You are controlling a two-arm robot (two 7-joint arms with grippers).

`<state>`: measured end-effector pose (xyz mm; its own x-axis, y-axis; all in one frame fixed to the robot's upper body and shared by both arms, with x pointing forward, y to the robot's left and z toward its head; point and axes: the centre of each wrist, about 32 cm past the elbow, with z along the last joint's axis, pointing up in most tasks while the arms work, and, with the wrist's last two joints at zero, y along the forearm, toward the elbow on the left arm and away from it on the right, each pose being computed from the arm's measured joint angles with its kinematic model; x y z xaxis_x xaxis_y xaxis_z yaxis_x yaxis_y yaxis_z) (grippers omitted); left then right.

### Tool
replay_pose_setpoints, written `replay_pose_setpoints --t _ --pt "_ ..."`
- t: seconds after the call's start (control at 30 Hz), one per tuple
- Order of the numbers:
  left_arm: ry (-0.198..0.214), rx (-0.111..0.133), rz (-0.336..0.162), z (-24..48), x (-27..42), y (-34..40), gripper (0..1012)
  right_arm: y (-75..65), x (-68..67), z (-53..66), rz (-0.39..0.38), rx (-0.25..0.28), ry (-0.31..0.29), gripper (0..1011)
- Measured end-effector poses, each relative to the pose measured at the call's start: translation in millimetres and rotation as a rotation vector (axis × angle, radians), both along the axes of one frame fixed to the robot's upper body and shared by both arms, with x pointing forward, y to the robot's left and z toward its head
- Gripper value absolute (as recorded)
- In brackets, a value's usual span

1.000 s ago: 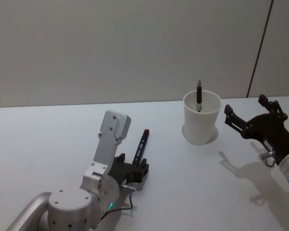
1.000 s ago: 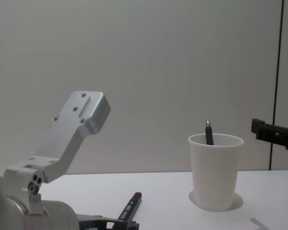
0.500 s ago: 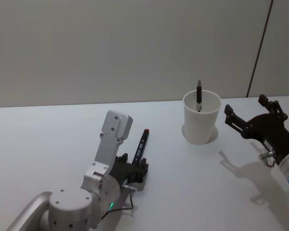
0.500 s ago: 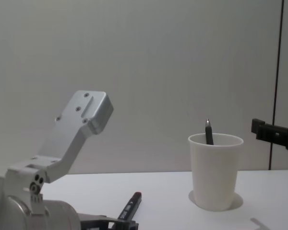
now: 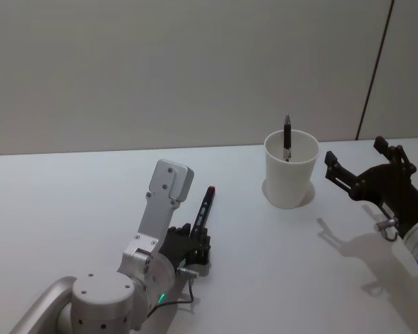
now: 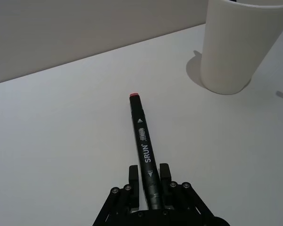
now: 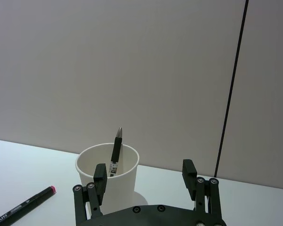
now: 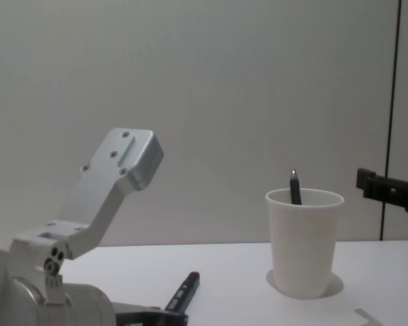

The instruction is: Place the pen into the pen holder.

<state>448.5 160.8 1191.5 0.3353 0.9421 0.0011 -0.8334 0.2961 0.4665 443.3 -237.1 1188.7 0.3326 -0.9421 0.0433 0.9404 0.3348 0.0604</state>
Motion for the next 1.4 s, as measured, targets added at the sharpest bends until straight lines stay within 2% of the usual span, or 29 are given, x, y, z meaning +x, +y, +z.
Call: replay_pose_setpoints --t 0.1,0.17,0.53,0.77,1.03,1.13,1.27,1.37,1.4 --pt "0.000 0.001 0.000 0.1 0.1 0.0 206 0.0 0.0 0.0 0.000 0.000 0.000 1001" --pt "-0.001 0.001 -0.001 0.2 0.1 0.1 188 0.0 0.0 0.0 0.000 0.000 0.000 1001" --pt "-0.003 0.002 -0.001 0.5 0.4 0.5 190 0.0 0.0 0.0 0.000 0.000 0.000 1001" --pt "-0.027 -0.012 -0.004 -0.5 -0.2 2.6 189 0.0 0.0 0.0 0.000 0.000 0.000 1001" --pt "-0.108 -0.051 -0.008 -1.2 -2.2 9.3 189 0.0 0.0 0.0 0.000 0.000 0.000 1001" --pt "-0.155 -0.071 -0.011 -0.5 -3.1 14.5 189 0.0 0.0 0.0 0.000 0.000 0.000 1001" --pt "-0.197 -0.091 -0.016 0.4 -3.9 19.2 189 0.0 0.0 0.0 0.000 0.000 0.000 1001" --pt "-0.237 -0.113 -0.024 1.3 -4.7 24.3 189 0.0 0.0 0.0 0.000 0.000 0.000 1001" --pt "-0.259 -0.129 -0.031 1.6 -5.2 27.1 189 0.0 0.0 0.0 0.000 0.000 0.000 1001"
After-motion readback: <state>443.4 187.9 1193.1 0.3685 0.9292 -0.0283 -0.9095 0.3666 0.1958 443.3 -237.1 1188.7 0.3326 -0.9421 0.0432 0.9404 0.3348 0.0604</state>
